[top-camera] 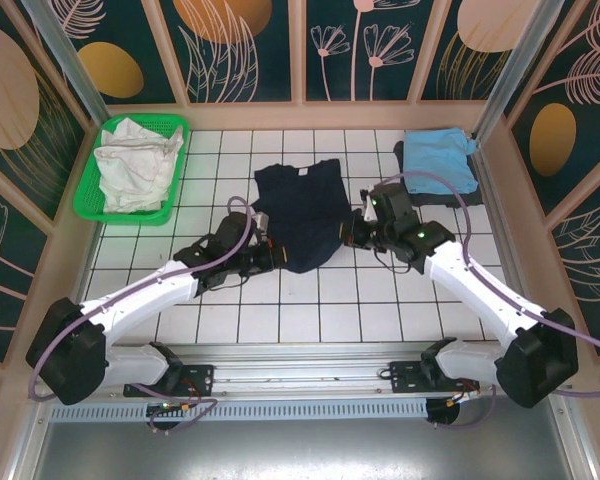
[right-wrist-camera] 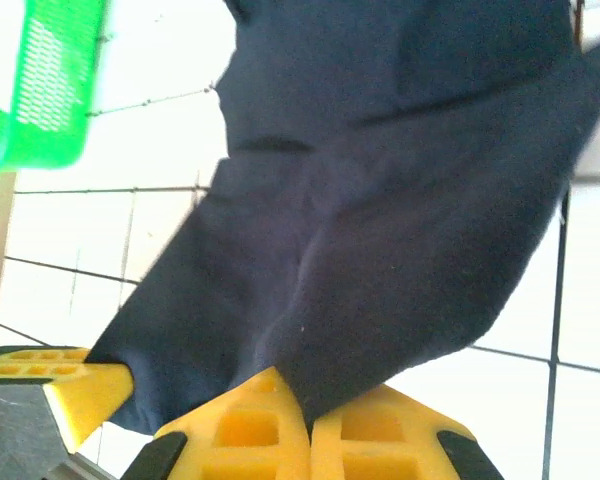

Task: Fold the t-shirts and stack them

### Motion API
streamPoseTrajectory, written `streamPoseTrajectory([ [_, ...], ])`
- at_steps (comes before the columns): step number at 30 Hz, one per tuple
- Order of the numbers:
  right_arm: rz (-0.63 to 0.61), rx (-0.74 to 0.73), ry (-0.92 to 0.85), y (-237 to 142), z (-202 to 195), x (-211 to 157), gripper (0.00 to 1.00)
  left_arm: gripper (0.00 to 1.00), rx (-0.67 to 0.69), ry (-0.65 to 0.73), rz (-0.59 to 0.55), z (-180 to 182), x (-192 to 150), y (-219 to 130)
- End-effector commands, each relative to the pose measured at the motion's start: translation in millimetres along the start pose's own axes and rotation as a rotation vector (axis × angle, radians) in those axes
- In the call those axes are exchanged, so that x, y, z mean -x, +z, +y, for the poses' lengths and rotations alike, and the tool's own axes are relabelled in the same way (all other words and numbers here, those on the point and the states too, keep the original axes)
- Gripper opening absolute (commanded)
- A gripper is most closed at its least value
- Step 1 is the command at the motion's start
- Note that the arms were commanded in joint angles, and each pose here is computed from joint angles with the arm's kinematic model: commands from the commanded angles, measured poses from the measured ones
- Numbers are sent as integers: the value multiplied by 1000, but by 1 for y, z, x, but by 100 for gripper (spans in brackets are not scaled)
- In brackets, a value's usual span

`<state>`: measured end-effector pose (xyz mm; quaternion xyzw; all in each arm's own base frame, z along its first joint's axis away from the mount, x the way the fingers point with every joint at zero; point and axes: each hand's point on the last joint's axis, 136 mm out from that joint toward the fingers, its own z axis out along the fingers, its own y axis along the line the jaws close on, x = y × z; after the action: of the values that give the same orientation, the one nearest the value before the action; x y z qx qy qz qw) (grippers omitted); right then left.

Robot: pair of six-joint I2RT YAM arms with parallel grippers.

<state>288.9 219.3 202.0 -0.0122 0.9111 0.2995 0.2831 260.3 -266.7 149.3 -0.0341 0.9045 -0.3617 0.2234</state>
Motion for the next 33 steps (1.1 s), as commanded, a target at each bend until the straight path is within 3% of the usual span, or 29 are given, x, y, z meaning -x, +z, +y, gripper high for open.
streamPoseTrajectory([
  [1, -52, 22, -34, 1, 6, 34, 0, 0, -2, -28, -108, -10, 30, -12],
  [7, -66, 53, -33, 21, 3, 76, 0, 0, 8, -97, -203, 1, 79, -11],
  [13, -18, 85, -7, 51, -3, 93, 0, 0, 75, -88, -262, 8, 118, -6],
  [27, 16, 120, 40, 102, -36, 151, 0, 0, 133, -130, -290, 38, 197, 25],
  [31, 51, 135, 57, 137, -51, 167, 7, 0, 163, -155, -275, 62, 220, 51],
  [33, 59, 123, 79, 159, -69, 176, 12, 16, 180, -170, -263, 77, 234, 66],
])
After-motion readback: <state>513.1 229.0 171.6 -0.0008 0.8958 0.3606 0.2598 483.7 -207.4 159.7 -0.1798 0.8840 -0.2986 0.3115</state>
